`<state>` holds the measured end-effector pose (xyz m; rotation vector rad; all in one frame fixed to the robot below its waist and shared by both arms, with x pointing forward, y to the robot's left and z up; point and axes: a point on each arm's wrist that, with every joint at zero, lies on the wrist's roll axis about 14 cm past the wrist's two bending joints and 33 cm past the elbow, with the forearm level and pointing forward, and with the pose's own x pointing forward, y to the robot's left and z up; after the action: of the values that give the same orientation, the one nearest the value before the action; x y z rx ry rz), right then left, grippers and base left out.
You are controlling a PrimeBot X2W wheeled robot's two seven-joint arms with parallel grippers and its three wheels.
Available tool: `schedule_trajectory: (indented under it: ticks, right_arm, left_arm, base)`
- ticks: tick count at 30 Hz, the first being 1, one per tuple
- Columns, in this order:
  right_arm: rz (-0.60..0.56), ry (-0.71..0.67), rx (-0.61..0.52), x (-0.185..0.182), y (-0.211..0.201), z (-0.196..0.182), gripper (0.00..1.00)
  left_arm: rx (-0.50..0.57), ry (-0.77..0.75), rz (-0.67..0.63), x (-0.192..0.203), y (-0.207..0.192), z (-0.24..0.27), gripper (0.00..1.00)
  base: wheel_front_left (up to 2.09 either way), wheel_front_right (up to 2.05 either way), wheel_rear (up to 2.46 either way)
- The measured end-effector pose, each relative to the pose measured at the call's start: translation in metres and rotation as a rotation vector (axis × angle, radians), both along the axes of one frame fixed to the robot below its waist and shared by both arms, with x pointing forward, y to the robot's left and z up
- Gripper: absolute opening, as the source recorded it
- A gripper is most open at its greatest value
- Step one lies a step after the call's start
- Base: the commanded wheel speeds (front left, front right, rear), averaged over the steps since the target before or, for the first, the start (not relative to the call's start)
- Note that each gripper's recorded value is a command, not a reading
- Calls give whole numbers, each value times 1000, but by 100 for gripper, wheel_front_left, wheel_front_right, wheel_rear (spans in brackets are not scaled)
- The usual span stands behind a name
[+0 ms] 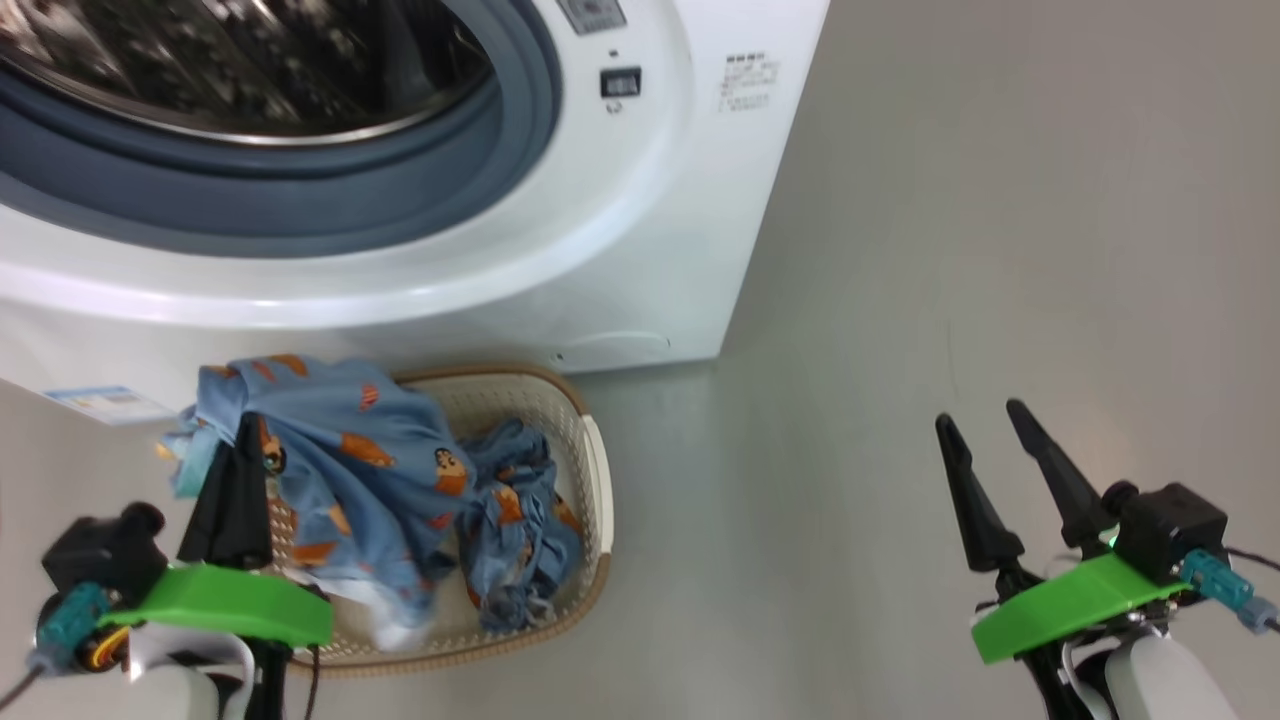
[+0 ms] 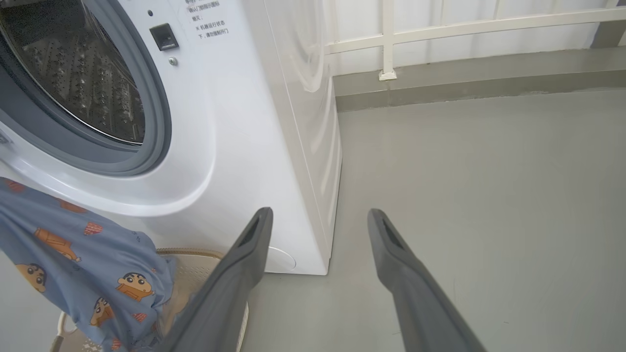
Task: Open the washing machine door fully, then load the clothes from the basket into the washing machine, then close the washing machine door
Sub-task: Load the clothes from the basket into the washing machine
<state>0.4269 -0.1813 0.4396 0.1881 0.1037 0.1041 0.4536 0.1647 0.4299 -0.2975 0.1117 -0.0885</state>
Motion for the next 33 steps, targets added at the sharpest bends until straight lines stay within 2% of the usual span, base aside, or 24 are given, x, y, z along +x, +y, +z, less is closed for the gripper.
schedule_trajectory:
  ticks: [21,33]
  right_arm:
    - [25,-119,3,-36,8,50,100]
    - [29,-134,4,-43,9,55,100]
  left_arm:
    - [127,-333,64,-67,17,119,0]
    - [134,-328,67,-88,16,119,0]
  base:
    - [0,0,0]
    - [0,0,0]
